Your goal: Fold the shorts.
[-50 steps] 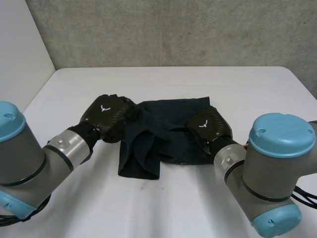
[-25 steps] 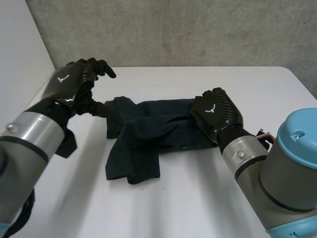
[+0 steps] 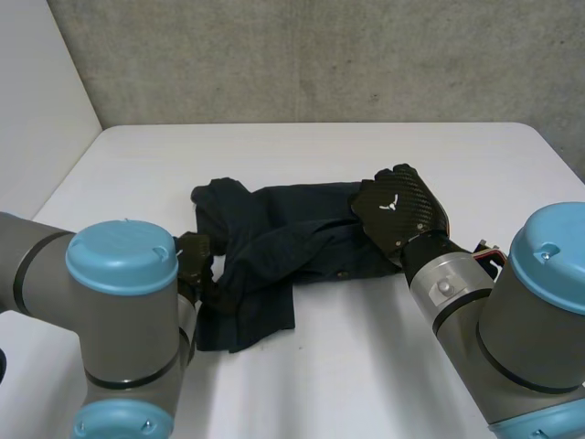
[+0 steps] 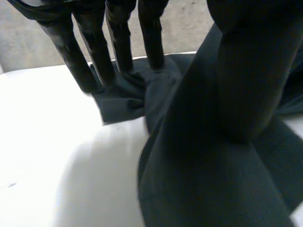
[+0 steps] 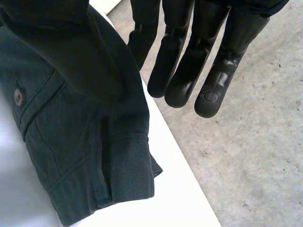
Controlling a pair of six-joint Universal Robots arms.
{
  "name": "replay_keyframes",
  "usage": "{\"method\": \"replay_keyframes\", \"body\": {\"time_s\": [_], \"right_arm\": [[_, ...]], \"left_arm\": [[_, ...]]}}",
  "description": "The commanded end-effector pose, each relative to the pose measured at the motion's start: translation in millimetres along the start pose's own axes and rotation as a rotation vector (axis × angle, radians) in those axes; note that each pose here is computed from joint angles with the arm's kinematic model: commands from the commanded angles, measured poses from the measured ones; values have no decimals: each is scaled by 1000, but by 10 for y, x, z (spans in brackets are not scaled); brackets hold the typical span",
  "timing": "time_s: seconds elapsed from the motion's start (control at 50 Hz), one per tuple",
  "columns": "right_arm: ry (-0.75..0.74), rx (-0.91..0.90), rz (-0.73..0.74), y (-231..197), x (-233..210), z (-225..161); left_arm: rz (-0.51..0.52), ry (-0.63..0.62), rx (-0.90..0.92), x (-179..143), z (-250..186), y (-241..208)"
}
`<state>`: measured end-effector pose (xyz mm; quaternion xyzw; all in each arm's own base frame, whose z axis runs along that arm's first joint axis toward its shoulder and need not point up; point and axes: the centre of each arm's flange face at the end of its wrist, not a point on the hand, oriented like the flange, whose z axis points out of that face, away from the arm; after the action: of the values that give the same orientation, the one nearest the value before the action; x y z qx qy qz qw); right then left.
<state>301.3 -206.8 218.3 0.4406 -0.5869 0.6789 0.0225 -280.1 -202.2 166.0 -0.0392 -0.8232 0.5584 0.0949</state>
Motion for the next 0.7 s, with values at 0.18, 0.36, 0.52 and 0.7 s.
{"method": "replay_keyframes", "body": {"time_s": [0.18, 0.36, 0.52, 0.7], "right_arm": [[129, 119, -11, -824, 758, -189], [156, 84, 3, -1381, 1379, -382], [-62, -173, 13, -879, 1019, 32], [-191, -351, 25, -163, 509, 591]], "left_arm": [[260, 154, 311, -94, -448, -1244], [492, 154, 614, -128, -1256, -2054], [612, 174, 322, -51, -550, -1523], [745, 167, 135, 59, 542, -929]]}}
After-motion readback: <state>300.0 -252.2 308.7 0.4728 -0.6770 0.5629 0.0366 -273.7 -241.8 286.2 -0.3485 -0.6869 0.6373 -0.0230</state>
